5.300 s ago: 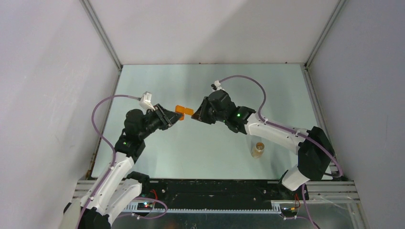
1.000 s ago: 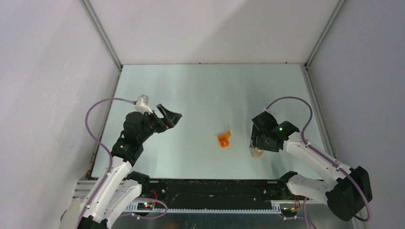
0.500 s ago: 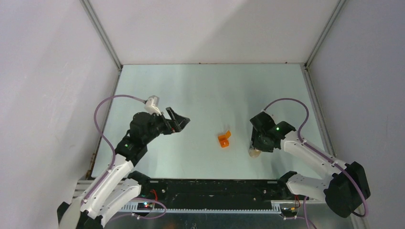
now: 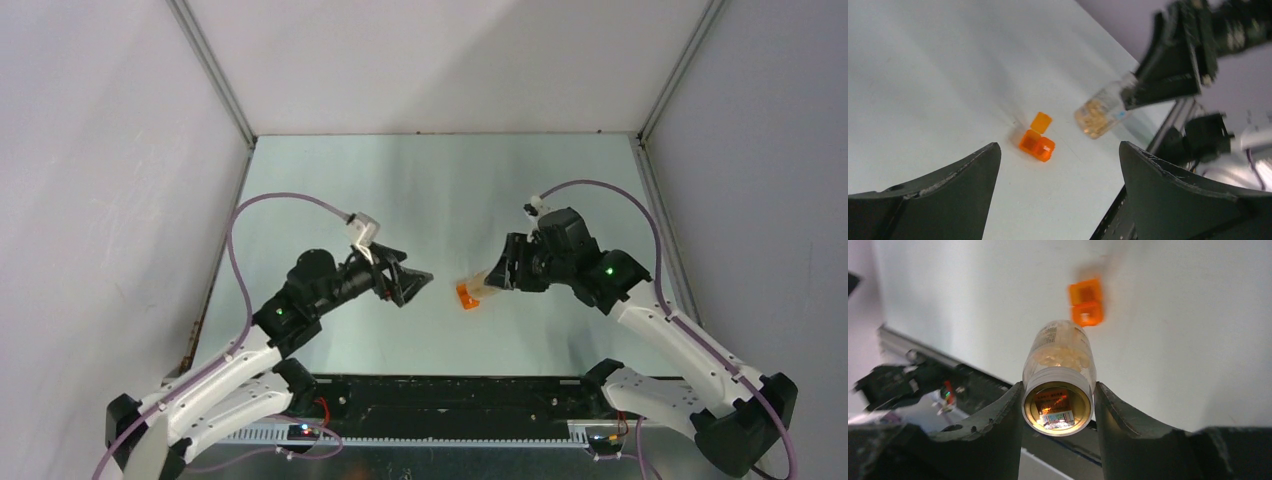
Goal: Sort the pills into containers
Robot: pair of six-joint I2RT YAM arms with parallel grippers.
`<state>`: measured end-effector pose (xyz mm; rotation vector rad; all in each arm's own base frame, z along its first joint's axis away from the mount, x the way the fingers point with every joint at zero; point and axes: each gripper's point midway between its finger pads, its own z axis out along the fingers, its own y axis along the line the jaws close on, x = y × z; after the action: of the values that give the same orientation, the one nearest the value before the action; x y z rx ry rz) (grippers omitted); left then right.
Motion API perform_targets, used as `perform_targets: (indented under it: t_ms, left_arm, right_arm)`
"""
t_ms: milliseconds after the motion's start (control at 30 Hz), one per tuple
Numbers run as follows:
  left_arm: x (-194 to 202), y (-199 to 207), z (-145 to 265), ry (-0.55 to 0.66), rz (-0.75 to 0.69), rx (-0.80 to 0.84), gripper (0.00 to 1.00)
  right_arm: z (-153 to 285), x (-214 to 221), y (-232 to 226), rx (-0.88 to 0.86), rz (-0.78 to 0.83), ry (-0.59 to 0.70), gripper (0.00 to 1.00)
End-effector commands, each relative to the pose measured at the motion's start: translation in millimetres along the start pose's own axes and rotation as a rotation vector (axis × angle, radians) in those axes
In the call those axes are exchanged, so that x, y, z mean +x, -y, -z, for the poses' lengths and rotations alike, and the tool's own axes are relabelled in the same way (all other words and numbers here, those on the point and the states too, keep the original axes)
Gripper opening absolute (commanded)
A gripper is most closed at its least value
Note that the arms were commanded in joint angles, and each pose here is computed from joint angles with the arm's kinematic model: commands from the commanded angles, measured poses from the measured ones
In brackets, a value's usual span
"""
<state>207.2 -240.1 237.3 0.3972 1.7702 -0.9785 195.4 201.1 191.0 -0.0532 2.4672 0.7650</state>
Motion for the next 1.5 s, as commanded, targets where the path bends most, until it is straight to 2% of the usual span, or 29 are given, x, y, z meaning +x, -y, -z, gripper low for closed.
perform_targets:
  t_ms: [0,100,267,400,667,800,900,1000,1033,1067,1100,1167,1300,1467]
  left_arm:
    - [-22,52,0,0.087,-0.315,0.227,0.94]
    - [-8,68,0,0.033,-0.397,0.329,0.94]
    - [14,83,1,-0.06,-0.47,0.452,0.92]
    - [26,96,3,-0.108,-0.451,0.55,0.91]
    - [39,103,-7,-0.185,-0.358,0.597,0.86]
    - [39,105,-10,-0.193,-0.318,0.601,0.73]
    - [42,105,-12,-0.203,-0.304,0.602,0.59]
    - [42,101,-15,-0.203,-0.303,0.577,0.36]
    - [37,95,-19,-0.181,-0.307,0.527,0.31]
    - [36,91,-18,-0.16,-0.31,0.506,0.25]
    - [22,89,-18,-0.093,-0.326,0.47,0.22]
    - [12,81,-17,-0.021,-0.336,0.413,0.19]
    - [2,67,-18,0.033,-0.336,0.32,0.16]
    - [-5,59,-24,0.049,-0.298,0.254,0.15]
  right_arm:
    - [21,-10,-74,-0.335,0.124,-0.003,0.39]
    - [31,-7,-99,-0.446,0.179,-0.021,0.4]
    - [35,-2,-115,-0.51,0.216,-0.044,0.41]
    - [39,5,-122,-0.569,0.266,-0.075,0.41]
    - [40,14,-125,-0.612,0.333,-0.104,0.41]
    - [43,15,-131,-0.665,0.373,-0.103,0.41]
    - [39,12,-131,-0.661,0.383,-0.094,0.42]
    - [33,5,-128,-0.616,0.377,-0.055,0.46]
    - [33,2,-127,-0.603,0.365,-0.04,0.61]
    - [30,-7,-126,-0.571,0.347,0.001,0.71]
    - [30,-18,-122,-0.528,0.33,0.057,0.9]
    - [31,-39,-117,-0.458,0.273,0.166,0.98]
    - [36,-70,-111,-0.413,0.129,0.279,0.97]
    - [42,-79,-135,-0.489,0.043,0.313,0.81]
